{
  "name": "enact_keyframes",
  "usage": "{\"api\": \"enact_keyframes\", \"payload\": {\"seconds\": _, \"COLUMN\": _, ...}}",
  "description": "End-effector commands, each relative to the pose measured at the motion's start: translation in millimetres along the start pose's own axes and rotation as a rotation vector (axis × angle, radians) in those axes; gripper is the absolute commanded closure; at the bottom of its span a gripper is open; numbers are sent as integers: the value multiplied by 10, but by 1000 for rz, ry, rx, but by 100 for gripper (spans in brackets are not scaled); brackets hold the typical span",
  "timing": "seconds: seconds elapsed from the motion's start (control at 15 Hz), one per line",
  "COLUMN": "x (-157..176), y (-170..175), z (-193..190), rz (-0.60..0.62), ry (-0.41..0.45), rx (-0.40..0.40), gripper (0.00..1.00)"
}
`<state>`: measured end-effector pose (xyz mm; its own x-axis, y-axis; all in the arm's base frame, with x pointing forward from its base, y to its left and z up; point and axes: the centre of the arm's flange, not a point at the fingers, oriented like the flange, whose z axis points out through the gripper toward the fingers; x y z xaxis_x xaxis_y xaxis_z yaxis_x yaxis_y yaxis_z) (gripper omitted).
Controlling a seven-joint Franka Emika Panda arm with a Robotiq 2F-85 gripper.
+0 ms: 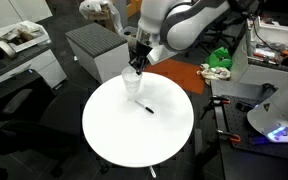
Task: Remove the pen from the cup and then move the cup to the right
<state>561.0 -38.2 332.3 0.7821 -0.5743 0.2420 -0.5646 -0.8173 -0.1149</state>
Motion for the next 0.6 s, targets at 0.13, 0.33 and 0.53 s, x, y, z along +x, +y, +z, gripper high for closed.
{"api": "enact_keyframes", "payload": {"seconds": 0.13, "x": 14, "y": 528, "z": -10, "rz": 139, "ry": 45, "rx": 0, "gripper": 99}}
{"api": "enact_keyframes", "payload": {"seconds": 0.33, "x": 89, "y": 733, "z": 2, "rz": 159, "ry": 82, "rx": 13, "gripper": 99}}
{"api": "enact_keyframes", "payload": {"seconds": 0.53, "x": 208, "y": 936, "z": -51, "rz": 171, "ry": 120, "rx": 32, "gripper": 99}}
